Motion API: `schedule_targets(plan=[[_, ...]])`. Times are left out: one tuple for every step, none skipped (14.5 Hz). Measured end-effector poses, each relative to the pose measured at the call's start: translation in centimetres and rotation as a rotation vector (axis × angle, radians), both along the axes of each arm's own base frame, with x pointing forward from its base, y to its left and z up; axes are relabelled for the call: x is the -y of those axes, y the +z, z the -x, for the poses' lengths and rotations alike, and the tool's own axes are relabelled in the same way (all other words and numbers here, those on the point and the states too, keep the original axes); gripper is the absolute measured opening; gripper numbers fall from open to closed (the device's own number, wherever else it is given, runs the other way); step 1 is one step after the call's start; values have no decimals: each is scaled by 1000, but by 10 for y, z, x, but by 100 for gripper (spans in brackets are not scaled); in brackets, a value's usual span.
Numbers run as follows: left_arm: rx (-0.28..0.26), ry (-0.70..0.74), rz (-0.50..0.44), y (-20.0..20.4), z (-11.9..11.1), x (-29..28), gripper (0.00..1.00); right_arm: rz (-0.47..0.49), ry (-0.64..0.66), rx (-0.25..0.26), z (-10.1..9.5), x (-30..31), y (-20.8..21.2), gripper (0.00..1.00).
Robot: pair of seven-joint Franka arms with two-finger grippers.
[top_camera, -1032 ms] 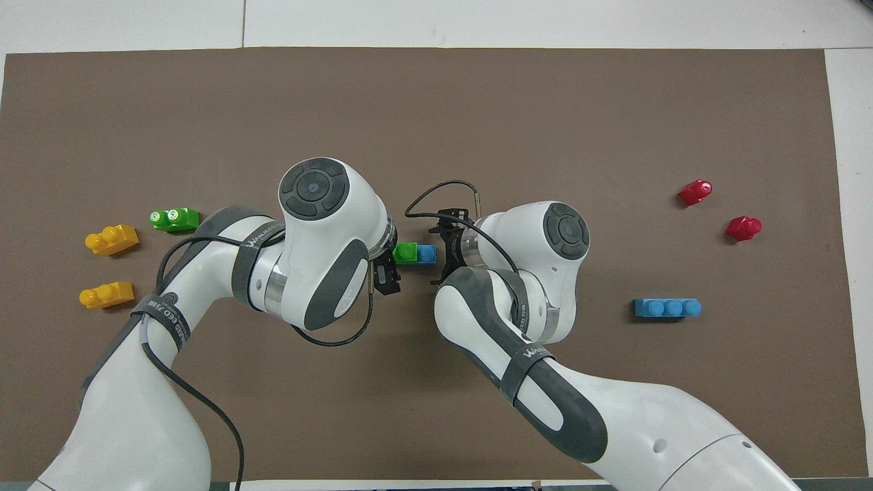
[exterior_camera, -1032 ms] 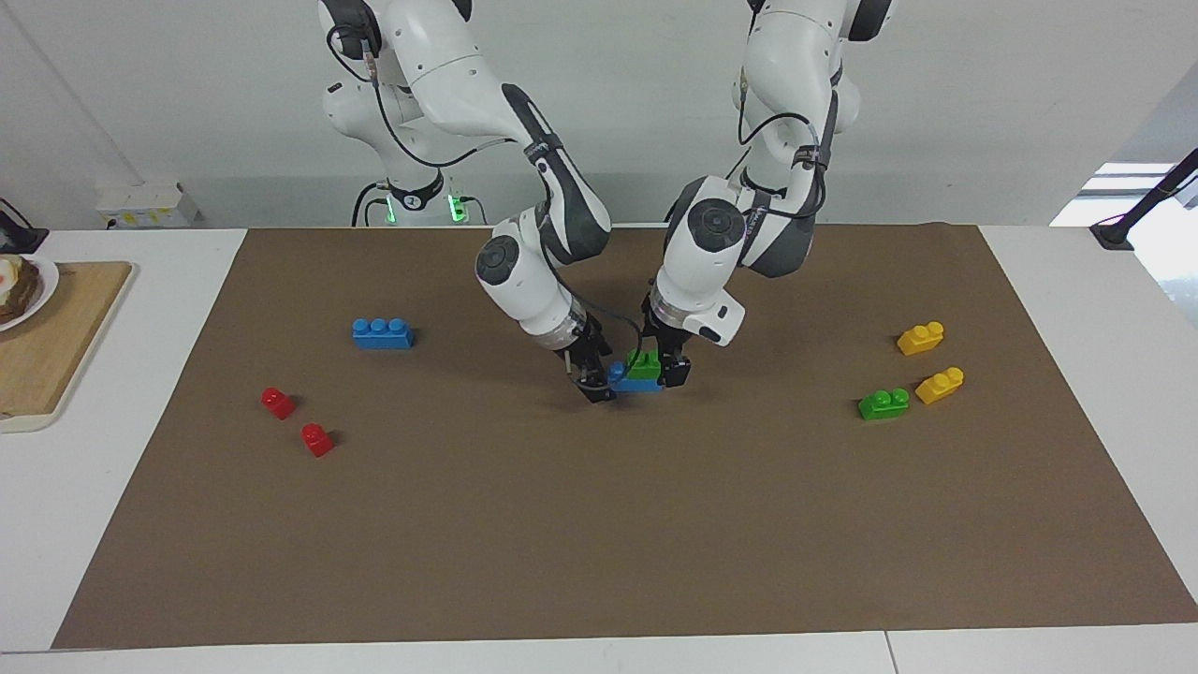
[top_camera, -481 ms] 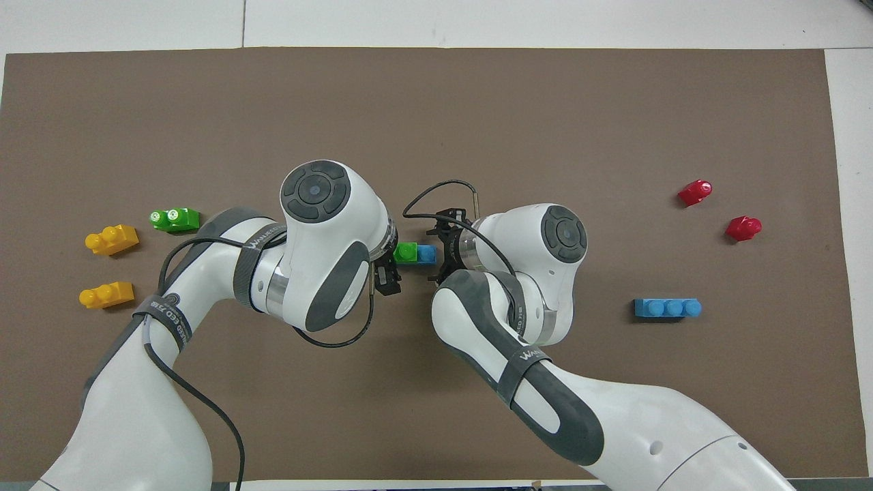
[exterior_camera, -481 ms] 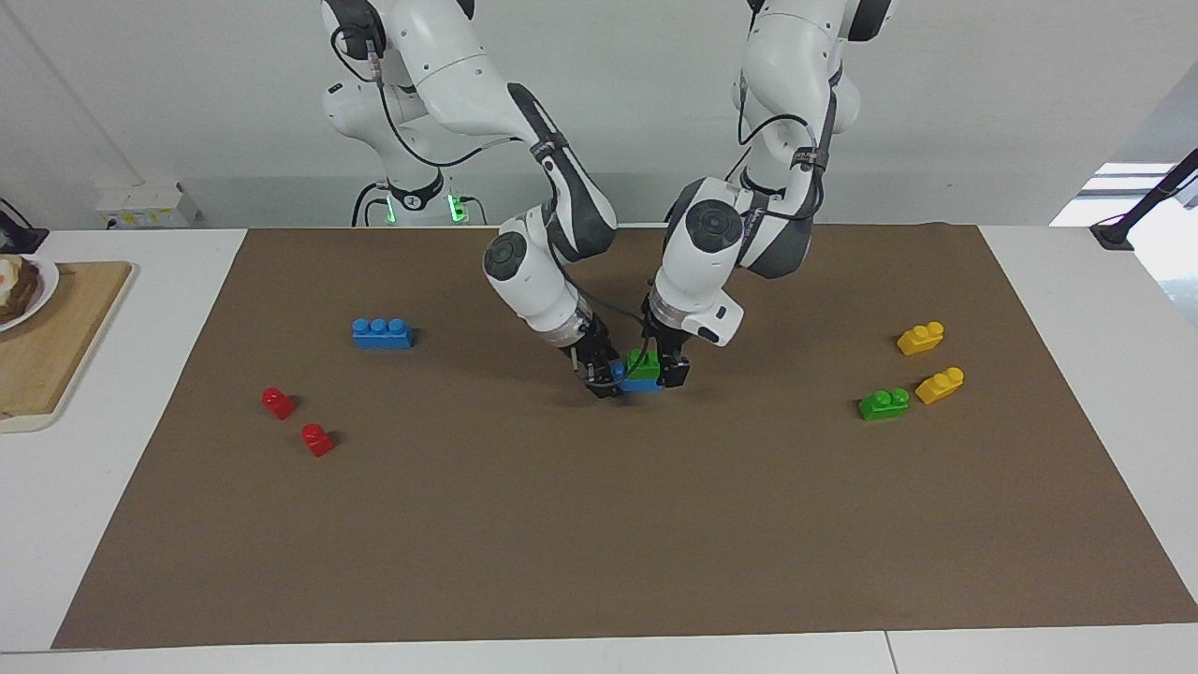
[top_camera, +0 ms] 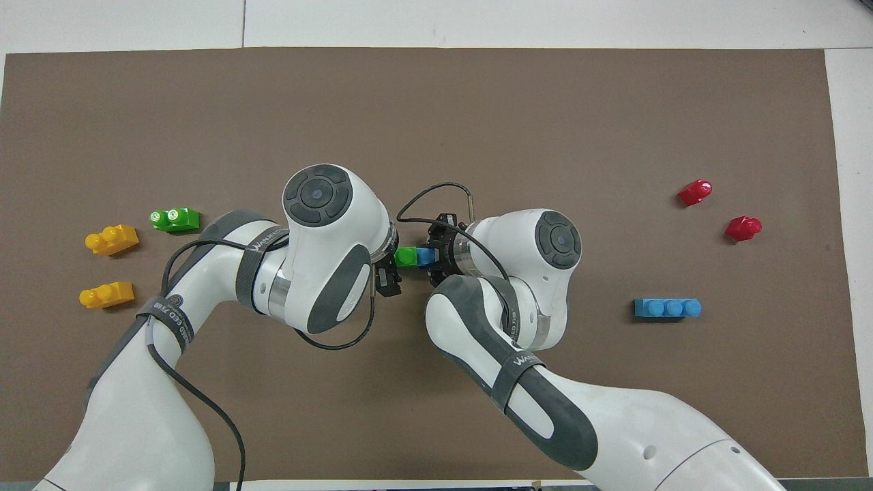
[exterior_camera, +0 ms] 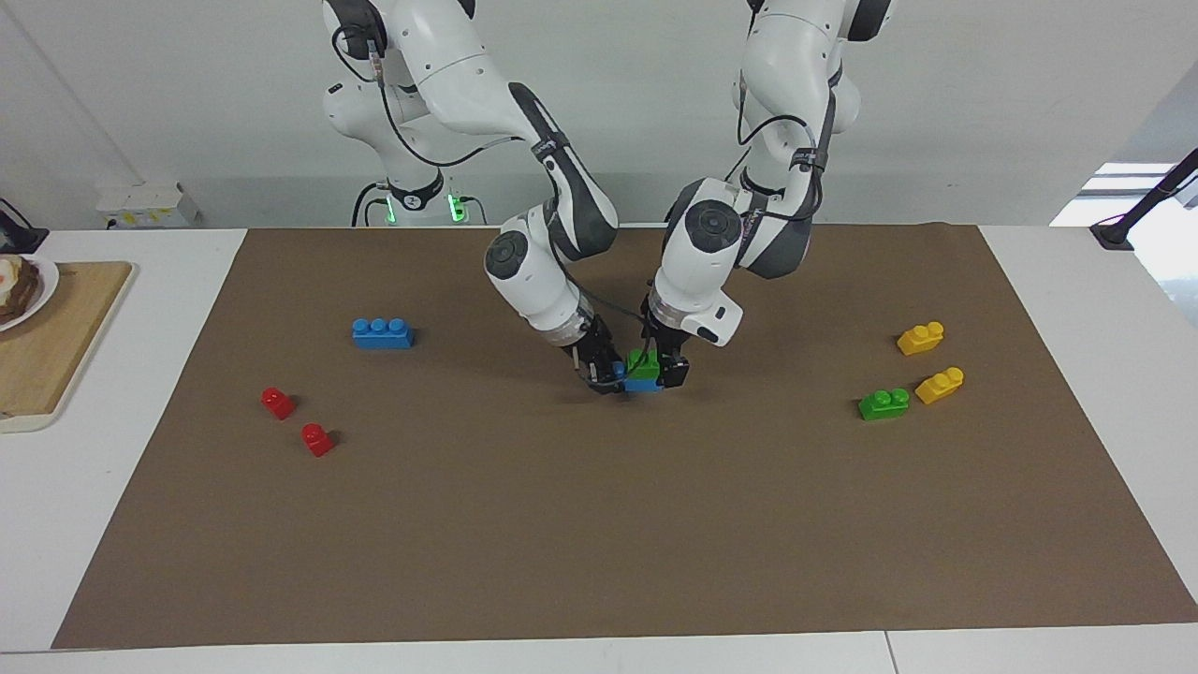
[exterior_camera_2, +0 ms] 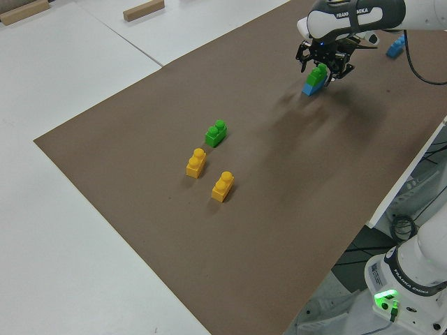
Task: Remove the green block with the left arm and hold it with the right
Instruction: 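Pull the green brick with the left gripper while the right gripper pulls blue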
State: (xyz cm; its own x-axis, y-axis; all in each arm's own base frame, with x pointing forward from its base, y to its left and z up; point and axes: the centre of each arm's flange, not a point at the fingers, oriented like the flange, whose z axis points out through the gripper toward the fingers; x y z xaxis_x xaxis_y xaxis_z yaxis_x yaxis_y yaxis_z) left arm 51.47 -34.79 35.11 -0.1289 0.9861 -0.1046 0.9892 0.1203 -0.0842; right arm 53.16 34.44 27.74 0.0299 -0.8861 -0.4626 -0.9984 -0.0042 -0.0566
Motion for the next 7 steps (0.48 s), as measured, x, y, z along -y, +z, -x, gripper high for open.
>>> schedule_targets(plan=[[0, -2, 0, 0, 1, 1, 100, 0, -2, 1, 0, 1, 0, 34], [0, -5, 1, 0, 2, 3, 100, 1, -4, 2, -1, 1, 0, 34], [1, -8, 1, 0, 3, 4, 100, -1, -8, 0, -2, 2, 0, 34], [2, -11, 1, -1, 4, 6, 100, -6, -17, -3, -2, 3, 0, 34], [2, -12, 1, -1, 5, 6, 100, -11, -25, -5, -2, 4, -1, 34], [4, -14, 0, -1, 5, 7, 100, -13, -31, -2, -3, 4, -1, 34], [7, -18, -3, -1, 5, 7, 100, -13, -35, 1, -3, 5, -1, 34]])
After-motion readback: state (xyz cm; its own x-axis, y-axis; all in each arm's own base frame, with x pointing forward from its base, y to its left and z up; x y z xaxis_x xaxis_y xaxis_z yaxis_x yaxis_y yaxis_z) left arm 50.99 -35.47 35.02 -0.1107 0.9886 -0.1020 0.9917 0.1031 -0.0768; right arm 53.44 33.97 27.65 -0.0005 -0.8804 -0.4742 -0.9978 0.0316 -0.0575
